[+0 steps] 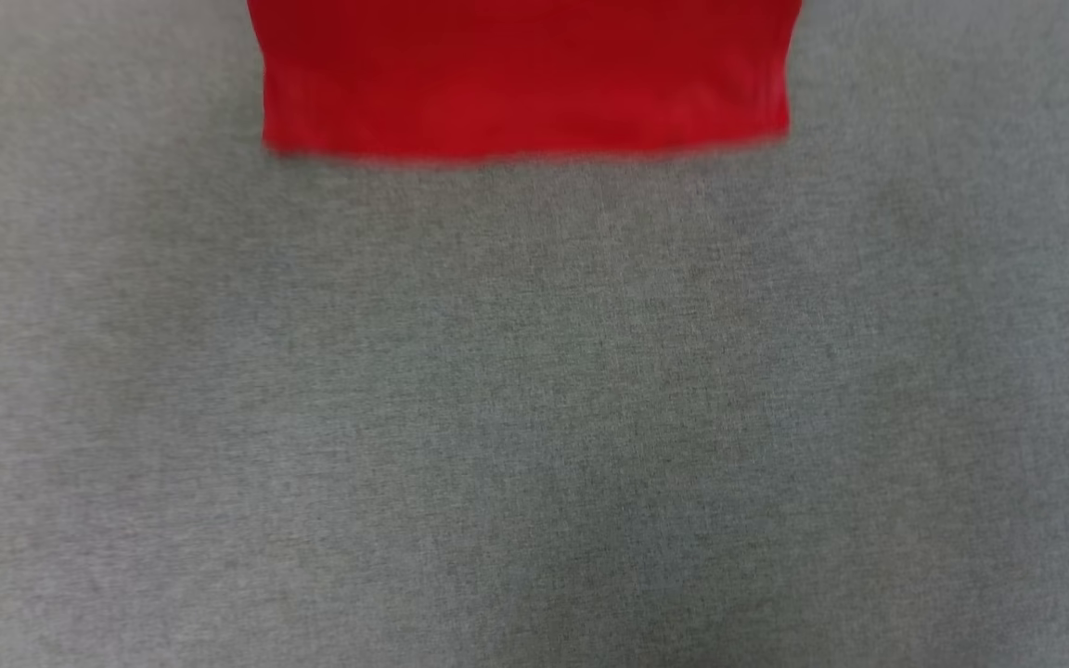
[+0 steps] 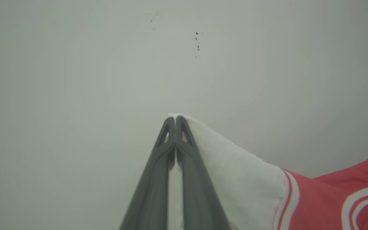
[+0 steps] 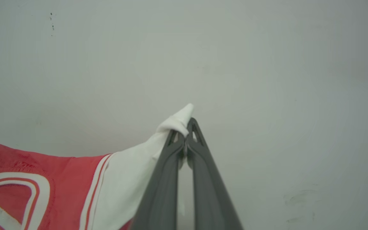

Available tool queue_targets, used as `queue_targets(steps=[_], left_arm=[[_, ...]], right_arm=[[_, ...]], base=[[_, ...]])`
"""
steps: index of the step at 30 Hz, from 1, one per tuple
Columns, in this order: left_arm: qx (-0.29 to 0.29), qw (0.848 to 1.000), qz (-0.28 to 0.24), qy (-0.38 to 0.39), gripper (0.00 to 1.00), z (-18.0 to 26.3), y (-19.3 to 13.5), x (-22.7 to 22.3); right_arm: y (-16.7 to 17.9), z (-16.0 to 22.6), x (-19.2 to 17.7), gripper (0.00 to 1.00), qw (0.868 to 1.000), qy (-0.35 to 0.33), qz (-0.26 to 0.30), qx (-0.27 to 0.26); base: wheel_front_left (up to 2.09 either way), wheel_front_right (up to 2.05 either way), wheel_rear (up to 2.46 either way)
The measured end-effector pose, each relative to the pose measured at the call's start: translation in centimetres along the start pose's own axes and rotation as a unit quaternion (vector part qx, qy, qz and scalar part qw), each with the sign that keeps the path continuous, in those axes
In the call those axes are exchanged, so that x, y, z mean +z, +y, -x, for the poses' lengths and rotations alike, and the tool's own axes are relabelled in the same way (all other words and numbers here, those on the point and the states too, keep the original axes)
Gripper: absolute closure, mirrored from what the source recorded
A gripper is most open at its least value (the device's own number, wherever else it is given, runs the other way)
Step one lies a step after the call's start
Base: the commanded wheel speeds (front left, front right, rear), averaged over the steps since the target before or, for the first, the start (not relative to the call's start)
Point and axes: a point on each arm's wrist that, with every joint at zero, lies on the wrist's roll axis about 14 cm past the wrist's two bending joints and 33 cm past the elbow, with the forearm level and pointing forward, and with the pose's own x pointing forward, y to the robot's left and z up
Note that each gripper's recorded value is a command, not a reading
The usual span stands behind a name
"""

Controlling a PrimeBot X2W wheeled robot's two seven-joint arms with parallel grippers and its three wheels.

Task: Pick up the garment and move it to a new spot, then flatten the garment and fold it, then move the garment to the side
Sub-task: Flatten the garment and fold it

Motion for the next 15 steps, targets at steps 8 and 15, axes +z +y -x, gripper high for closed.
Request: queue_targets(steps=[8, 15], left_arm=[[0.003, 0.998, 0.003, -0.067, 1.00, -3.6, 0.3, 1.2], [0.004, 0.998, 0.034, -0.059, 1.00, -4.2, -0.2, -2.6]], right_arm=[[0.7, -3.9, 3.0, 1.00, 0.997, -0.078, 0.024, 0.008], [2.7, -5.5, -1.9, 1.00, 0.999, -0.039, 0.020, 0.032]], base=[[0.00, 0.00, 0.00], [0.00, 0.00, 0.00]])
